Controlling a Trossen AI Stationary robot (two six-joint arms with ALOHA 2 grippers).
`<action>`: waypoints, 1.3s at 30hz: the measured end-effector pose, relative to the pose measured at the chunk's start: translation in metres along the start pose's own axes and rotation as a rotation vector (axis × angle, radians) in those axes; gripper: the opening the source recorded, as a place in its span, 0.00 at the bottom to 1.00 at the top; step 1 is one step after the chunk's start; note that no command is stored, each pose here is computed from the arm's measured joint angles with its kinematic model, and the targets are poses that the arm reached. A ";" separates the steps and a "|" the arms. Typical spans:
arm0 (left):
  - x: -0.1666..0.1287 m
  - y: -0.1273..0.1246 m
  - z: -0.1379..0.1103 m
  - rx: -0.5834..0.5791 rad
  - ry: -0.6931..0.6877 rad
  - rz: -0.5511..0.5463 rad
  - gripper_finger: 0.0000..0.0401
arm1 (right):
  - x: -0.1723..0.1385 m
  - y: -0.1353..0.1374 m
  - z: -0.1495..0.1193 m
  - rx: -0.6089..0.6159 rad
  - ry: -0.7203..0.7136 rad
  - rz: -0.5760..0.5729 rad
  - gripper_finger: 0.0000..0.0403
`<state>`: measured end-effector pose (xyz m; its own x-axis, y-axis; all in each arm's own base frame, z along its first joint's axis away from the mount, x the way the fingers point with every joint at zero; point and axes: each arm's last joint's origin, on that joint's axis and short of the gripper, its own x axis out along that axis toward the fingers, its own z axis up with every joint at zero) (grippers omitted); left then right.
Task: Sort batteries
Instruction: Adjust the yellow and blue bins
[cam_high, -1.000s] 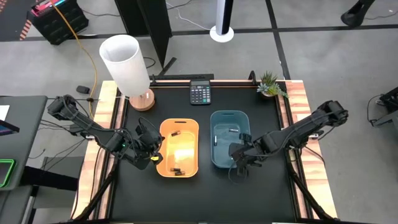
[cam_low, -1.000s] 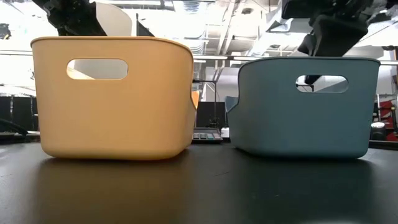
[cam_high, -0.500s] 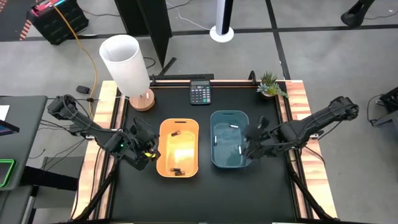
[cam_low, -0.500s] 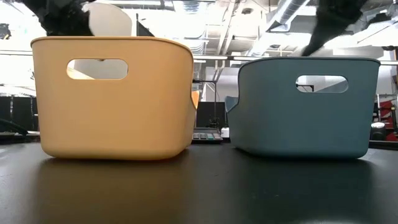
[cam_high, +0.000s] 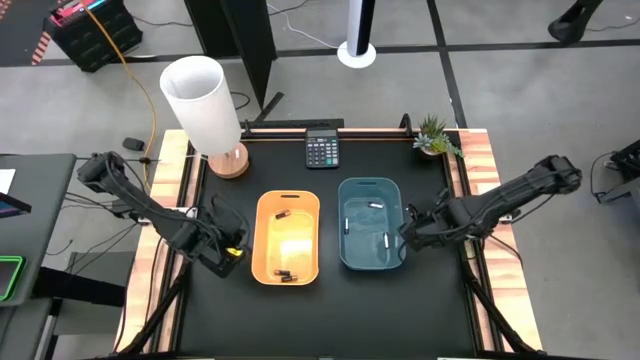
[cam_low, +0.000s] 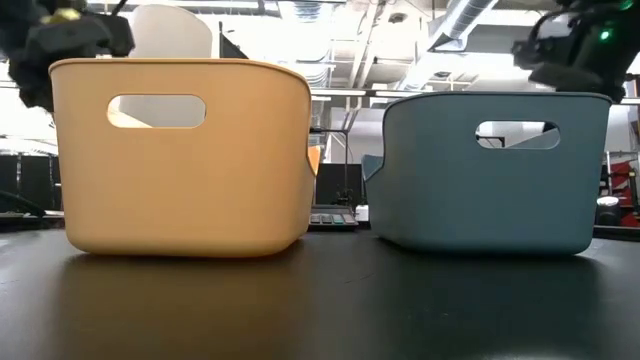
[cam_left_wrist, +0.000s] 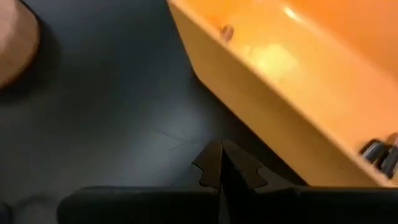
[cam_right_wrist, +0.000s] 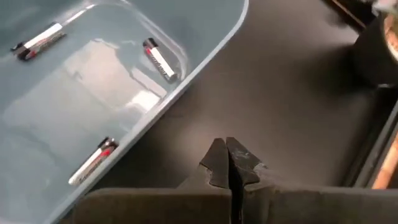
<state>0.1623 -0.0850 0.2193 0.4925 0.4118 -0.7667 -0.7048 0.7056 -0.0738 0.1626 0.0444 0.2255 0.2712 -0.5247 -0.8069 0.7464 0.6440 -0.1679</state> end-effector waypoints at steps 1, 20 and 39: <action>0.004 0.001 -0.004 -0.012 0.004 -0.006 0.00 | 0.004 -0.001 0.000 0.016 0.001 -0.005 0.00; 0.039 -0.005 -0.015 -0.051 -0.085 -0.153 0.00 | 0.038 0.034 0.016 -0.102 0.023 0.136 0.00; 0.042 -0.009 -0.013 -0.037 -0.087 -0.173 0.00 | 0.039 0.059 0.007 -0.045 0.055 0.203 0.00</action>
<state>0.1827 -0.0813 0.1794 0.6496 0.3356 -0.6822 -0.6232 0.7491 -0.2249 0.2214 0.0582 0.1880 0.3790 -0.3511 -0.8562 0.6517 0.7581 -0.0224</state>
